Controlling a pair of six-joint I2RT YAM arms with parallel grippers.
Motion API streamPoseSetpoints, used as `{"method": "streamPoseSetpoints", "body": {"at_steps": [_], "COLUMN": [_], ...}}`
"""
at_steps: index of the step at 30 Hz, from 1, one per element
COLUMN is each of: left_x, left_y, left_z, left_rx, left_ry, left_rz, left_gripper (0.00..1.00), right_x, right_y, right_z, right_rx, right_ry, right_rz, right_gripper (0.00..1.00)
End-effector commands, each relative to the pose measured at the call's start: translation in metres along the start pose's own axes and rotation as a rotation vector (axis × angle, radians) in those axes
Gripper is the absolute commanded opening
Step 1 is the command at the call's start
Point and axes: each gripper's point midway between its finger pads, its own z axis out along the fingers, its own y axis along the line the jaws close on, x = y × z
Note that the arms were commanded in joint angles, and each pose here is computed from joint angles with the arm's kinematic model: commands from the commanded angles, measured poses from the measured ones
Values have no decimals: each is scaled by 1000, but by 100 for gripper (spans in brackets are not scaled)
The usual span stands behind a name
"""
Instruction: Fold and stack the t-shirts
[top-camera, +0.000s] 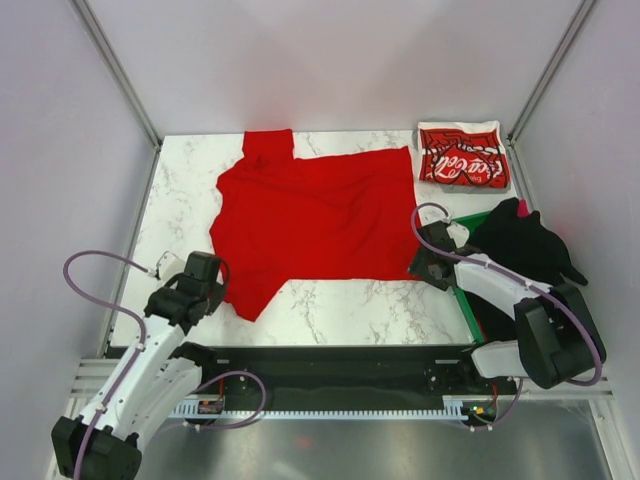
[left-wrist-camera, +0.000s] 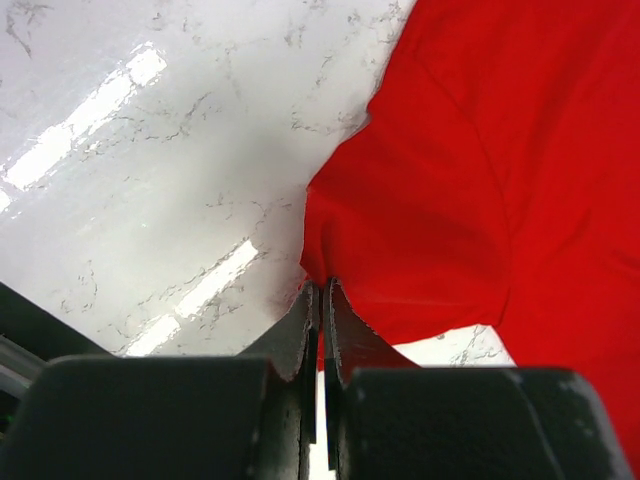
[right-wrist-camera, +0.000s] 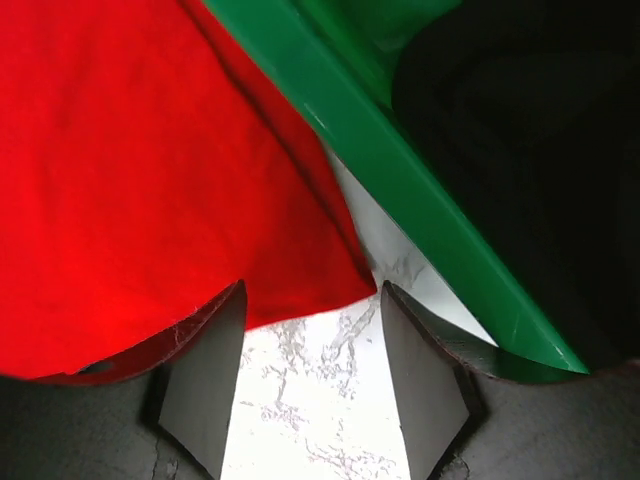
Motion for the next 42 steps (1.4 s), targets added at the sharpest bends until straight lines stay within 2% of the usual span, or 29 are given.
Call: {"method": "streamPoseSetpoints", "body": {"at_steps": [1,5,7,11,13,14,15,17,18,21,30,34,37,38,41,42], "left_x": [-9,-13,-14,-14,-14,-13,-13,-13,-14,-21,-52,-84,-100,-98,-107,-106], "left_y": [-4,-6,-7,-5,-4,-4,-5,-5,-2,1,-25,-57,-93,-107,-137,-145], "left_z": [-2,-4,-5,-7,-7,-7,-7,-8,-9,-18,-63,-92,-95,-83,-79,-64], "left_rx": [27,31,36,38,39,37,40,40,31,15,139,198,227,203,202,161], "left_ry": [-36,-46,-48,-48,-50,-48,-46,-46,-45,-58,-116,-176,-188,-163,-152,-138], "left_rz": [24,33,33,31,30,33,31,37,48,59,64,99,184,229,301,342], "left_gripper": [2,2,2,2,2,2,2,2,2,2,2,2,2,2,2,2], "right_x": [-13,-12,-8,4,8,9,9,8,10,3,-17,-37,-62,-73,-92,-97], "right_y": [-6,-1,1,0,0,-2,-3,-5,-7,-5,6,17,32,41,52,54], "right_z": [5,11,15,13,11,8,6,-4,-8,-26,-67,-79,-84,-83,-72,-68], "right_rx": [0,-10,-9,-40,-59,-67,-73,-86,-84,-132,-188,-186,-176,-169,-134,-125], "right_ry": [-47,-31,-14,17,24,19,17,4,6,-29,-39,-53,-84,-90,-92,-93], "right_rz": [8,-9,-11,4,12,17,22,42,48,83,100,63,30,18,-9,-13], "right_gripper": [63,57,52,48,42,37,25,11,0,0,0,0,0,0,0,0]}}
